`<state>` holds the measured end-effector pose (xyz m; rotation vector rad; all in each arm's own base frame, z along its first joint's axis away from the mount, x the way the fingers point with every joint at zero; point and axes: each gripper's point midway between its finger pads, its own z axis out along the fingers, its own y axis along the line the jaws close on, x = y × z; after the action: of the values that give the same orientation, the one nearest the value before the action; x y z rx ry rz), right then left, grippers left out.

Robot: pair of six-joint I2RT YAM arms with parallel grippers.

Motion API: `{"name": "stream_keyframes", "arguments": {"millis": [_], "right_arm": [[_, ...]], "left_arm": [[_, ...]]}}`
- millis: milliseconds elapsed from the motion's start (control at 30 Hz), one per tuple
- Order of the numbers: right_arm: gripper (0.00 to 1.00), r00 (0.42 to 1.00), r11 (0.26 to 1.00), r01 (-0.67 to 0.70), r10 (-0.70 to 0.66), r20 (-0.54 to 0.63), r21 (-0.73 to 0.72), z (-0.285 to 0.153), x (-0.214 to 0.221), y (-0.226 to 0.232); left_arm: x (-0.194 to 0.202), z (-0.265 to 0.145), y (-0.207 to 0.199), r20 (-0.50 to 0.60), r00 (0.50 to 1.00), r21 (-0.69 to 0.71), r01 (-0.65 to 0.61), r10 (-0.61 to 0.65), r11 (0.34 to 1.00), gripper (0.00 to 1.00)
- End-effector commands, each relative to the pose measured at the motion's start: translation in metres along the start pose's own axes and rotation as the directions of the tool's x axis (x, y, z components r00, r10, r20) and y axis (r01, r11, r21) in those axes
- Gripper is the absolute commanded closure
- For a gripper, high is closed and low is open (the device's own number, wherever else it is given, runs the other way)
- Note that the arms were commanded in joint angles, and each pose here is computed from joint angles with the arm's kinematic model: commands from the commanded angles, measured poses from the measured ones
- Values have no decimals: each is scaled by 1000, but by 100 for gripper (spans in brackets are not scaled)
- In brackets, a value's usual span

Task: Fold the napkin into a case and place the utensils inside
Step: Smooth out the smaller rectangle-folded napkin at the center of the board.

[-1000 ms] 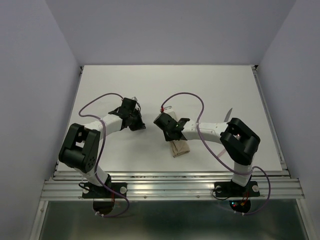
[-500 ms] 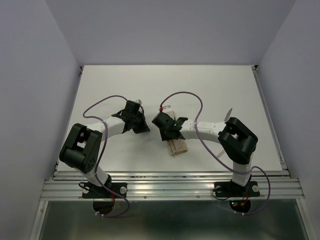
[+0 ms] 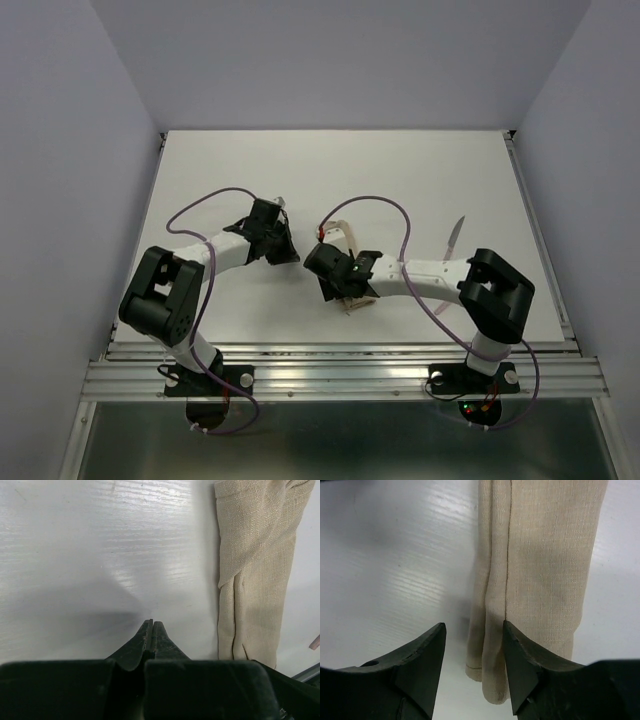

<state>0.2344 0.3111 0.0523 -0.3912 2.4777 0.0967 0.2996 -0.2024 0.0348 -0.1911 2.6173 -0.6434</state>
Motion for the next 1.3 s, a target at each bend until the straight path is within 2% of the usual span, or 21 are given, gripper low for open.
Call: {"name": "stream_keyframes", "arguments": {"millis": [0,133,400,433,633,700,733,767,867,1033,1267], "right_arm": [[45,1000,999,-7,7,-20,33,2,14,-4],[45,1000,999,11,-10,-26,47,7,21,0],[70,1000,1000,10,-9,11,-19,-2,10,17],[70,1000,1000,5,-4,14,-22,-3,9,17],[65,999,1000,-13,14,51,-3,-13,0,10],[58,998,1000,-18,17,59,15,-15,-1,5],[52,998,1000,-20,19,66,22,-17,-3,3],[52,997,999,-23,21,69,27,-17,-3,2],[40,997,999,-25,22,71,40,-16,-3,0],[40,999,998,-9,6,43,66,-3,5,1],[50,1000,997,8,-9,15,79,13,13,6]], "left_arm": [[-14,-2,-9,27,999,17,-22,22,1000,100],[-13,-2,-9,27,999,17,-21,20,1000,100],[-10,-1,-7,21,1000,17,-17,17,1000,100],[-10,-1,-8,20,1000,18,-16,15,1000,100],[-10,0,-8,18,1000,24,-16,15,1000,100],[-10,0,-8,19,1000,25,-16,16,1000,100],[-10,-1,-9,20,1000,26,-17,16,1000,100],[-9,0,-8,17,1000,25,-16,15,1000,100],[-8,0,-8,14,1000,25,-15,15,1000,100],[-7,1,-8,11,1000,30,-16,15,999,100],[-6,1,-6,12,1000,27,-15,15,1000,100]]}}
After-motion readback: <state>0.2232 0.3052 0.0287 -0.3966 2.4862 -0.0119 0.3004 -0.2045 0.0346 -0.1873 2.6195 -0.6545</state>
